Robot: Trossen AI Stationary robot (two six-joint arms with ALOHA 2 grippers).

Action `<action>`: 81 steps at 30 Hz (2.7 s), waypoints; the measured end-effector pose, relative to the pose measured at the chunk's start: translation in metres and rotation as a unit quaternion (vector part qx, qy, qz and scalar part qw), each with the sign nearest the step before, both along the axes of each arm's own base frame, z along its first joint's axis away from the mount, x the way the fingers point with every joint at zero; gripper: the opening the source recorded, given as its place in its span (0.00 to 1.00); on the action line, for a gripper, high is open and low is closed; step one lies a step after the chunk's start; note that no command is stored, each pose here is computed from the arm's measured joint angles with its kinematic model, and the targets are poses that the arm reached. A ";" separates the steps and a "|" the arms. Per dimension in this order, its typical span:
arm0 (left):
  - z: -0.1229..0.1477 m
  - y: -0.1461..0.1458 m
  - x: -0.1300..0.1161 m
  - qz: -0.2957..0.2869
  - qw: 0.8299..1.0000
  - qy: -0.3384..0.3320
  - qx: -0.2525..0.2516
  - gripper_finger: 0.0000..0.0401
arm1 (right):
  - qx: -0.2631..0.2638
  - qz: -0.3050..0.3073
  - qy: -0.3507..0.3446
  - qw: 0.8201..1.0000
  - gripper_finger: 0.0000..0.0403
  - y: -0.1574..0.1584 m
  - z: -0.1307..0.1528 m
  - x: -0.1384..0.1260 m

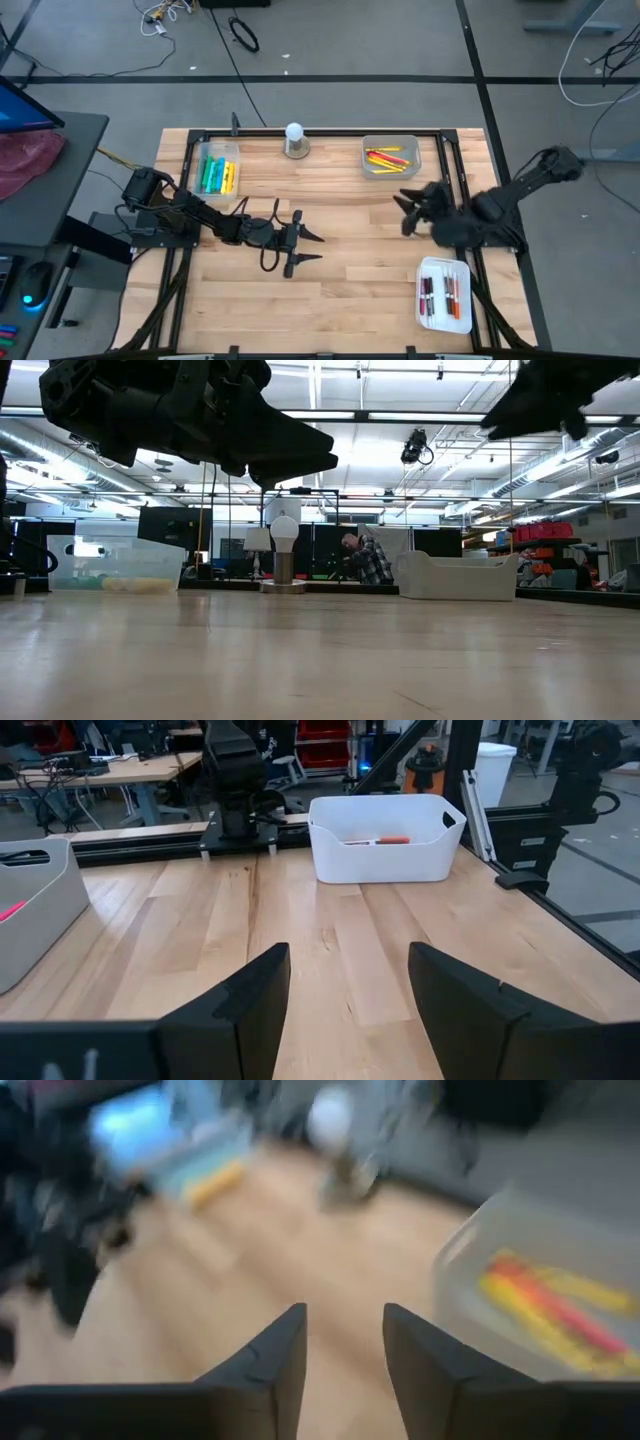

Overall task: Pick & Place Markers
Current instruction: Return to Home Position

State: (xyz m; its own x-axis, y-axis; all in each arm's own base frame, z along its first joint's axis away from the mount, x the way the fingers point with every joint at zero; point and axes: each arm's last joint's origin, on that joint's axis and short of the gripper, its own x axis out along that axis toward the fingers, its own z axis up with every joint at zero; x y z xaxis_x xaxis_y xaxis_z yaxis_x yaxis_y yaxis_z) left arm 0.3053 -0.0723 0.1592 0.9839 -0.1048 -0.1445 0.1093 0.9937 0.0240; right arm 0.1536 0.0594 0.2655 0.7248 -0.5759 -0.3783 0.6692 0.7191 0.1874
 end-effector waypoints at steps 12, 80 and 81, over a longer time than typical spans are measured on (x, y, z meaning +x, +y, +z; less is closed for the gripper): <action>-0.001 0.001 0.000 0.003 1.000 0.004 -0.009 0.53 | 0.017 0.321 -0.011 0.947 0.17 -0.033 0.033 0.017; 0.068 0.050 -0.062 0.036 0.998 0.040 0.034 0.01 | -0.046 0.337 -0.116 0.933 0.07 -0.060 -0.108 -0.043; 0.067 0.052 -0.071 0.037 0.998 0.033 0.035 0.01 | -0.047 0.337 -0.116 0.933 0.07 -0.060 -0.108 -0.043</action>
State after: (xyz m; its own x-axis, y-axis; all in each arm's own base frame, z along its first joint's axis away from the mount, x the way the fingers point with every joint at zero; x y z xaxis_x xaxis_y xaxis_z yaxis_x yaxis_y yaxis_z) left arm 0.2340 -0.0204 0.2262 0.9767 -0.0194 -0.2136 0.0393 0.9952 0.0891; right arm 0.1103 -0.0010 0.1573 0.9904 0.0177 -0.1370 0.0082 0.9824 0.1866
